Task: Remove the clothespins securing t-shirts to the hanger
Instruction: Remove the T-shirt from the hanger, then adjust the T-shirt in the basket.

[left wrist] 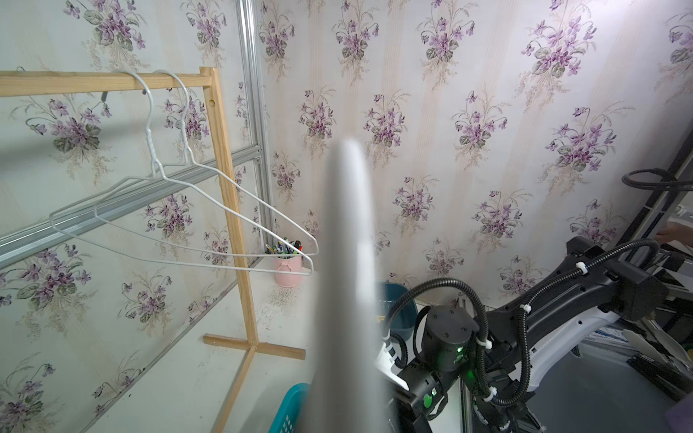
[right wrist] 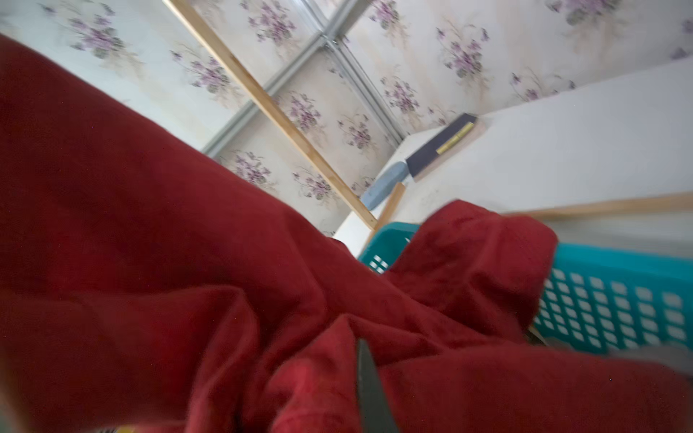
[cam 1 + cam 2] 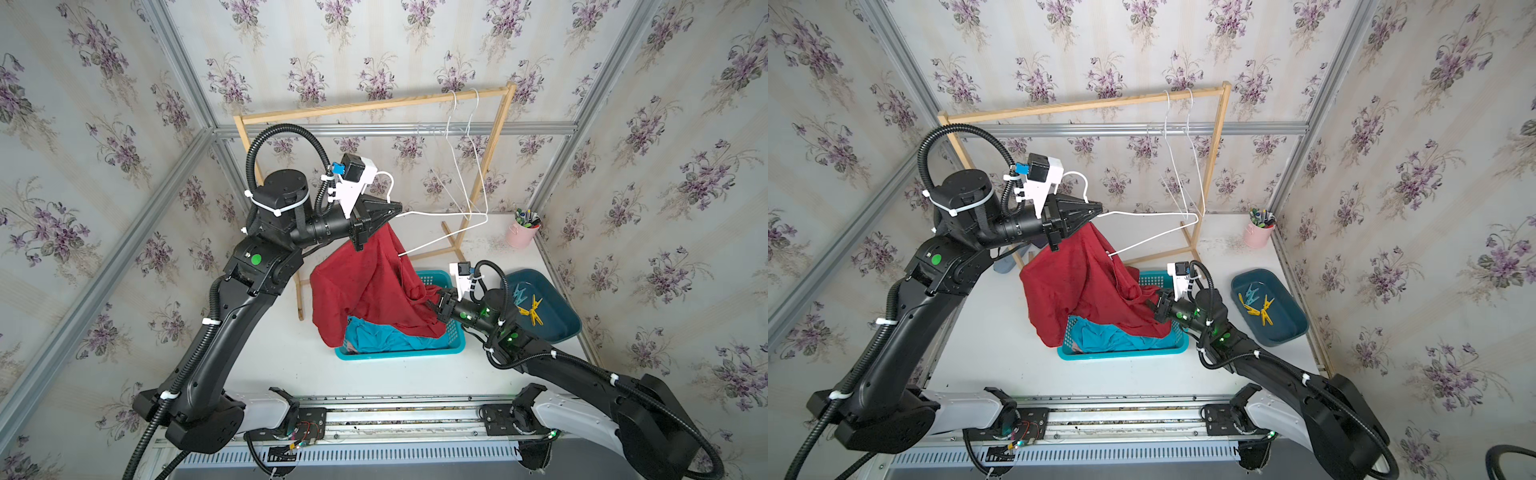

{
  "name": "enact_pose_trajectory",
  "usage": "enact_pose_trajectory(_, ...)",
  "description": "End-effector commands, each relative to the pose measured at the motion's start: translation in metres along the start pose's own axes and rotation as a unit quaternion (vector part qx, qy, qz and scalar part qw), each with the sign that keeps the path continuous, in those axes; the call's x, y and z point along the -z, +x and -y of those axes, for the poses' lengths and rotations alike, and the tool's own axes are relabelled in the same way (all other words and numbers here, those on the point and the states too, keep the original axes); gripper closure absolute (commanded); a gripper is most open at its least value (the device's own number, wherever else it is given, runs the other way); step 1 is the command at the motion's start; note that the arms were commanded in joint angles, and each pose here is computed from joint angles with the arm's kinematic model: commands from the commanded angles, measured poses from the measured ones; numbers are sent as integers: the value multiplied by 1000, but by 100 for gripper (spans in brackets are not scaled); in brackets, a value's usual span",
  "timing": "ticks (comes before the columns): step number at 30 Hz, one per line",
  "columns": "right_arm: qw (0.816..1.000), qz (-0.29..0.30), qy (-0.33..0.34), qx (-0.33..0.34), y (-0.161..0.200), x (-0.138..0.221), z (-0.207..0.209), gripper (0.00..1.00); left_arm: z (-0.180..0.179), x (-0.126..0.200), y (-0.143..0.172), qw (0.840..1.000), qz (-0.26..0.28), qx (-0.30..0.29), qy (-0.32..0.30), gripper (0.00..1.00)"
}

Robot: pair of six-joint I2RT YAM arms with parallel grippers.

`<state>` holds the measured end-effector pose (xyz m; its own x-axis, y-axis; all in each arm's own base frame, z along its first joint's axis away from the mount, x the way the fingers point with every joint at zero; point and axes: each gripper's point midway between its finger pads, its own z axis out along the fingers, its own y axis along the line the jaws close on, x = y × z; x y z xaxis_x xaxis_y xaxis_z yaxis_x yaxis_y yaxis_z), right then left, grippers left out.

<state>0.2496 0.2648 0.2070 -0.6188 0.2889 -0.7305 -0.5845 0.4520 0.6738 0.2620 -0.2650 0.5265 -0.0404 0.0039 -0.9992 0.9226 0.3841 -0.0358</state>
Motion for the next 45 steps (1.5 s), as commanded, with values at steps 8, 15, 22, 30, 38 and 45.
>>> enact_pose_trajectory(8, 993, -41, 112, -1, 32, 9, 50, 46, -14, -5, 6, 1000, 5, -1, -23, 100)
enact_pose_trajectory(15, 984, -60, 141, 92, -3, 33, 20, 13, -38, -20, 34, 999, -24, 22, -41, 100)
enact_pose_trajectory(22, 983, -96, 101, 121, -13, 52, -20, 16, -46, -28, 41, 998, -32, 28, -36, 100)
enact_pose_trajectory(30, 973, -110, 53, 195, -48, 60, -73, 21, -47, -29, 53, 998, -44, 39, -27, 100)
enact_pose_trajectory(38, 936, -208, 23, 282, 18, -2, -98, 20, -67, -8, 57, 994, -44, 47, -84, 100)
enact_pose_trajectory(45, 935, -152, 43, 317, -16, -5, -118, 20, -76, 29, 86, 991, -83, 62, -89, 100)
